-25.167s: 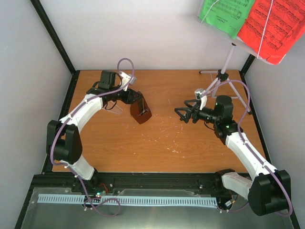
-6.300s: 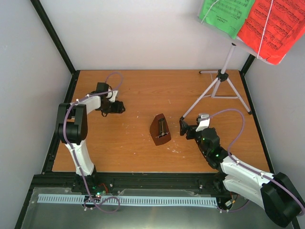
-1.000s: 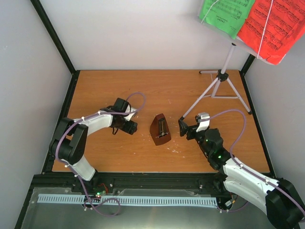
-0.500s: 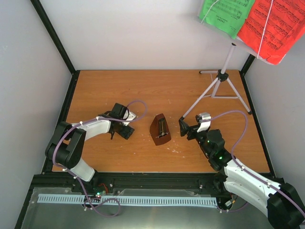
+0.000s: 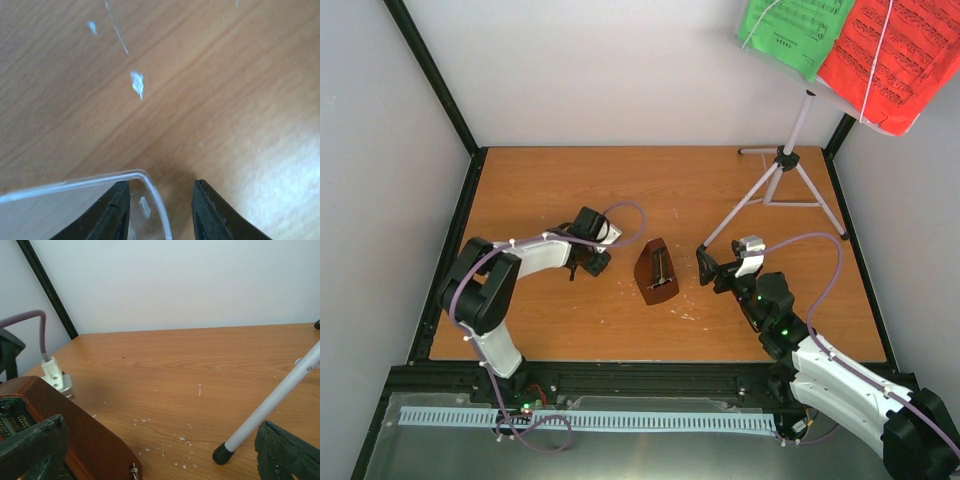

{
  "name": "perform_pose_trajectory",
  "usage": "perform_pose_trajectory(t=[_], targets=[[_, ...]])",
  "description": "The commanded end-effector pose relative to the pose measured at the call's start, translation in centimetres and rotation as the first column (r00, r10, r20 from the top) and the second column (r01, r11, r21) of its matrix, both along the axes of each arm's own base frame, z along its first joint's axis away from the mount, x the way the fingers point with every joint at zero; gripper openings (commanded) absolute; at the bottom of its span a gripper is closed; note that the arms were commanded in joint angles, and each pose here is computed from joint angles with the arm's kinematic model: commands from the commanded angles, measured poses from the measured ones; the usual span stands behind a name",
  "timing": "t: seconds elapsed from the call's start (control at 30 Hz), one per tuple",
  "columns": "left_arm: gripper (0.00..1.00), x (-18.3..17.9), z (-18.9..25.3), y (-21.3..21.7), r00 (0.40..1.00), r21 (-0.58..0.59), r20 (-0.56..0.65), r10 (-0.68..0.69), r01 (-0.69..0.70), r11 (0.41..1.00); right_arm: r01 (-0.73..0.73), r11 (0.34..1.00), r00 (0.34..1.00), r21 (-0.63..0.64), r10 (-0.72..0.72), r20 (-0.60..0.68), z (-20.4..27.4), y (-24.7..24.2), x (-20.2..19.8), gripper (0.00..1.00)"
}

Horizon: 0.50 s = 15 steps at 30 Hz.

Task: Pack up the instrument practice props

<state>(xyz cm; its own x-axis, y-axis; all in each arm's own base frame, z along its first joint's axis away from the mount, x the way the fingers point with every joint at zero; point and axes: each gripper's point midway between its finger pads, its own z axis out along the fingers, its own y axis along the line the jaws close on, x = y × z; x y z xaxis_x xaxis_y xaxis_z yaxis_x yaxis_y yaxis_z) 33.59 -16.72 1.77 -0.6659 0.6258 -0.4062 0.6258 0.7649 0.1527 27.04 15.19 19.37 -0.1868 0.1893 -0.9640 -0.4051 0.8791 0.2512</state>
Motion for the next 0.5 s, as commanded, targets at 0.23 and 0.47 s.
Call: perform_pose_trajectory(t=[0.23,0.47], targets=[[0.27,5.3,-1.6,-1.5,0.942,-0.14,-0.175,0.287,-0.313,0.939,0.015,1.0,1.0,-0.008,-0.015,0.005,-0.2,-0.4,0.1,1.0],[0.39,10.6,0.1,-1.4,0.911,-0.276,-0.187,0.367,-0.408,0.871,0.017,1.0,1.0,-0.016,-0.017,0.006,-0.3,-0.4,0.1,1.0]])
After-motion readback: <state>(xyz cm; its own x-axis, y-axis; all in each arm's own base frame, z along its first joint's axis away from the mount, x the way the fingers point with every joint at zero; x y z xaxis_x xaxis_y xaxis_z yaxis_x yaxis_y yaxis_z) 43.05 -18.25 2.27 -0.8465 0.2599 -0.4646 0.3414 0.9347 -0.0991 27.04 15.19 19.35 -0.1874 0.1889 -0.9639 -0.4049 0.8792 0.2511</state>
